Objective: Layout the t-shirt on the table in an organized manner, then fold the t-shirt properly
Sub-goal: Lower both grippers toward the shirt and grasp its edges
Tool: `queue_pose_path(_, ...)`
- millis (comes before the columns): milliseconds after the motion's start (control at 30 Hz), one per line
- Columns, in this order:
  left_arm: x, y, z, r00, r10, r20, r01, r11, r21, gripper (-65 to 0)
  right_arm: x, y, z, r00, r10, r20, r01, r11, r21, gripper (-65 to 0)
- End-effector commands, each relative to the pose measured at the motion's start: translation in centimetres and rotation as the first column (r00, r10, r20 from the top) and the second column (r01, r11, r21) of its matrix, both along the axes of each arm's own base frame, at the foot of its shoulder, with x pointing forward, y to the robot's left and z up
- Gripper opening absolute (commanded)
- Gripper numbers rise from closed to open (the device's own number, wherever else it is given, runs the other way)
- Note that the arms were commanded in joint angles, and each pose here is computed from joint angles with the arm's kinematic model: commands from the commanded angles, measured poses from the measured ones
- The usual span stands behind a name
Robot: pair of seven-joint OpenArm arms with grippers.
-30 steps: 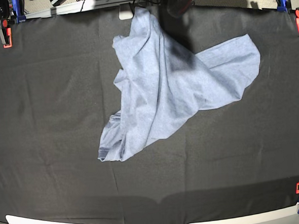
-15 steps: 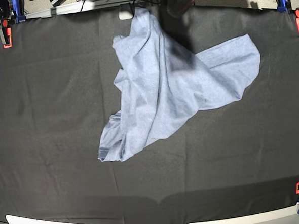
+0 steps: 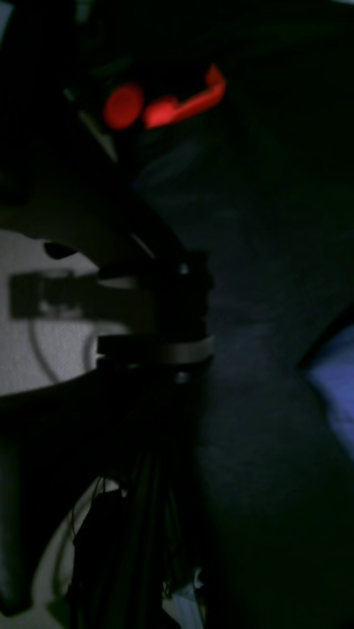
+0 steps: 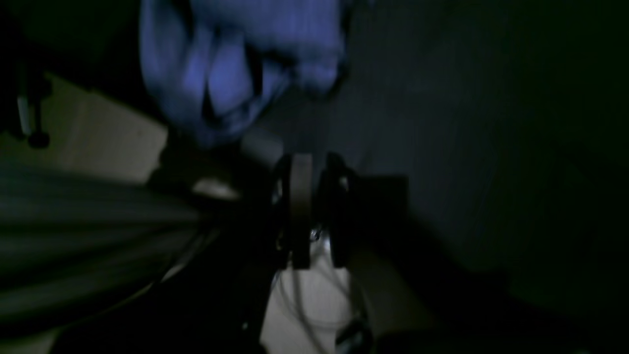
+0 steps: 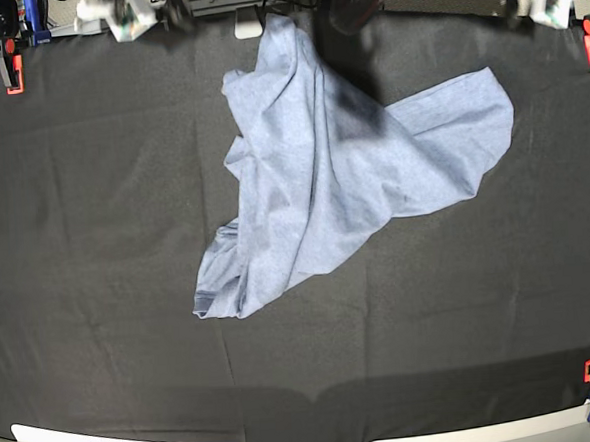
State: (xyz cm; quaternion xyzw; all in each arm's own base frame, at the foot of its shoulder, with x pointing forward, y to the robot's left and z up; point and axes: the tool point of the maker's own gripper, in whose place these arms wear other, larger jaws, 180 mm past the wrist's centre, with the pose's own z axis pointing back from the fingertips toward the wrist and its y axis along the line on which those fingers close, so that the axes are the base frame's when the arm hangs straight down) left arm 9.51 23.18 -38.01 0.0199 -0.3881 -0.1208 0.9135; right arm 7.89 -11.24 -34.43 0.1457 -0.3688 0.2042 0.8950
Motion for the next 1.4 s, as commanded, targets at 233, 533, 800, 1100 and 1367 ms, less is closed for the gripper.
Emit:
queue_pose_path(233,4.0,0.2,1.4,0.997,-0.044,0.065,0.038,0.996,0.08,-51.2,5.8,0.7,1.4,0.994,-0.054,0.096,0.051,0.998,0.033,-42.8)
queue_pose_path(533,6.8,0.2,2.6,0.989,-0.044,0.143,0.032,0.996,0.082,-51.2,9.0,0.3,1.8,0.991,-0.043,0.13,0.045,0.999,-0.013,-38.2)
queue_pose_path(800,7.3,0.2,2.8,0.987,-0.043,0.156,0.031,0.996,0.082,-51.2,9.3,0.8,-1.7,0.998,-0.023,0.055,0.024,0.999,-0.024,-38.2)
queue_pose_path(1100,7.4,-0.8,3.0,0.986,0.002,0.164,0.006,0.999,-0.045,-51.2,7.9,5.2,-4.9,0.993,0.115,-0.011,-0.116,0.992,-0.05,-38.5)
queue_pose_path(1367,8.1,-4.5,1.8,0.995,0.052,0.089,-0.025,0.96,-0.279,-51.2,8.2,5.4,-4.8,0.993,0.121,-0.004,-0.121,0.991,-0.052,-38.5)
